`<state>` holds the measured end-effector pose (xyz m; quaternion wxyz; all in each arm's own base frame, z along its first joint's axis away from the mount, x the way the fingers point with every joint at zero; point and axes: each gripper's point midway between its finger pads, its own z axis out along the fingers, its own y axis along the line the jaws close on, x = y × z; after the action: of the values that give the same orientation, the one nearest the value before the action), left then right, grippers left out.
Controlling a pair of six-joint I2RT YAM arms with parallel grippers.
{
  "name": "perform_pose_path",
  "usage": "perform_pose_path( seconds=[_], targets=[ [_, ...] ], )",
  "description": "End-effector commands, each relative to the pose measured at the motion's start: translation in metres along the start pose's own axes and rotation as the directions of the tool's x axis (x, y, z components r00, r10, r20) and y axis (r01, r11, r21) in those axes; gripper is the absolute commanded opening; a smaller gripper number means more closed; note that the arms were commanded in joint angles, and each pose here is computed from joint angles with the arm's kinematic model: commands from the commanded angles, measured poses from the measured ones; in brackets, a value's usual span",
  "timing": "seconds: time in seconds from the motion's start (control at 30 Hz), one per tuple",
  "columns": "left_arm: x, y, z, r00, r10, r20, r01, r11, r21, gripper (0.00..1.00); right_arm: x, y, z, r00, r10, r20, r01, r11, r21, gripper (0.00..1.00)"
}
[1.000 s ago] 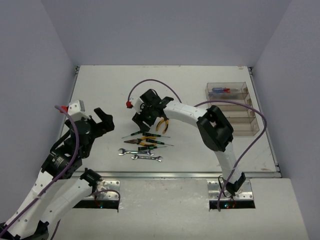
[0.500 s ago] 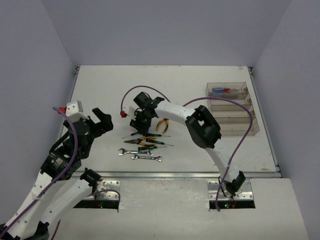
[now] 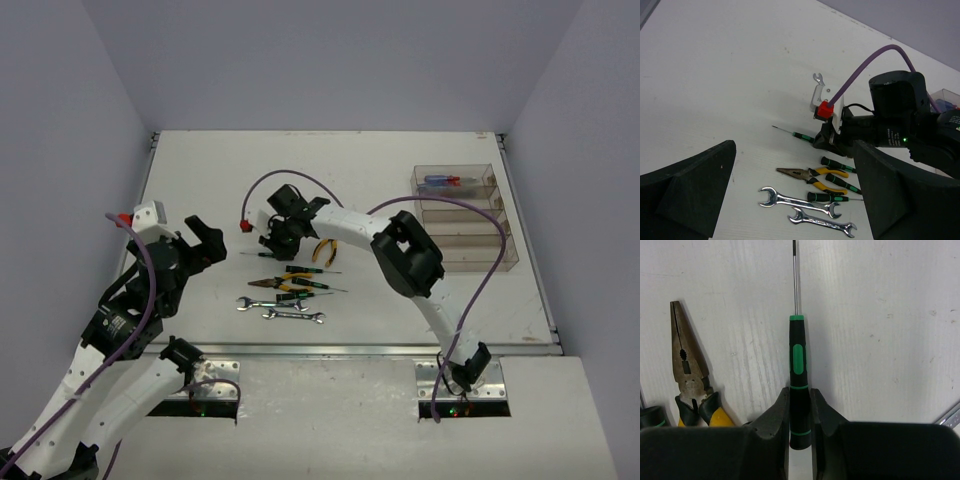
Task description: Sort the tools into containers
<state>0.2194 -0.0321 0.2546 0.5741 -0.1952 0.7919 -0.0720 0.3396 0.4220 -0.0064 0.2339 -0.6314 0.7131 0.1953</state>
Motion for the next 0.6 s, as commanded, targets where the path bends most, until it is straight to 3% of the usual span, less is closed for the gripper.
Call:
perform_pose_path(
  seconds=[0.0,0.17,0.3,0.33,0.37,0.47,0.57],
  targets=[
    [-0.011,-0.004,0.001,0.999,-0.017,0.039,0.017,1.0,0.012,1.0,-0.064,-0.012,-0.049,0.981,-0.022,0.194,0.004,0.996,0.091,0.0],
    [-0.013,-0.003,-0.001,0.998,-0.027,0.048,0.026,1.0,0.016,1.0,-0.085,-0.047,-0.128,0.939,0.124,0.321,-0.189,0.966,0.178,0.0],
    [-0.014,-0.003,-0.002,0.998,-0.03,0.053,0.029,0.999,0.018,1.0,-0.037,-0.118,-0.209,0.808,0.394,0.439,-0.544,0.785,0.296,0.0],
    [-0.014,-0.003,-0.003,0.998,-0.032,0.054,0.031,0.999,0.021,1.0,0.002,-0.149,-0.242,0.71,0.496,0.499,-0.689,0.636,0.348,0.0],
    [-0.015,-0.003,-0.003,0.998,-0.033,0.055,0.032,0.999,0.022,1.0,0.037,-0.171,-0.27,0.576,0.577,0.579,-0.816,0.442,0.372,0.0],
    [-0.014,-0.005,-0.003,0.998,-0.029,0.053,0.028,0.999,0.031,1.0,0.137,-0.19,-0.334,0.142,0.587,0.797,-0.959,-0.117,0.257,0.0],
    [-0.013,-0.006,-0.002,0.998,-0.025,0.049,0.024,0.999,0.034,1.0,0.207,-0.18,-0.379,-0.087,0.366,0.927,-0.887,-0.451,0.095,0.0]
  ],
)
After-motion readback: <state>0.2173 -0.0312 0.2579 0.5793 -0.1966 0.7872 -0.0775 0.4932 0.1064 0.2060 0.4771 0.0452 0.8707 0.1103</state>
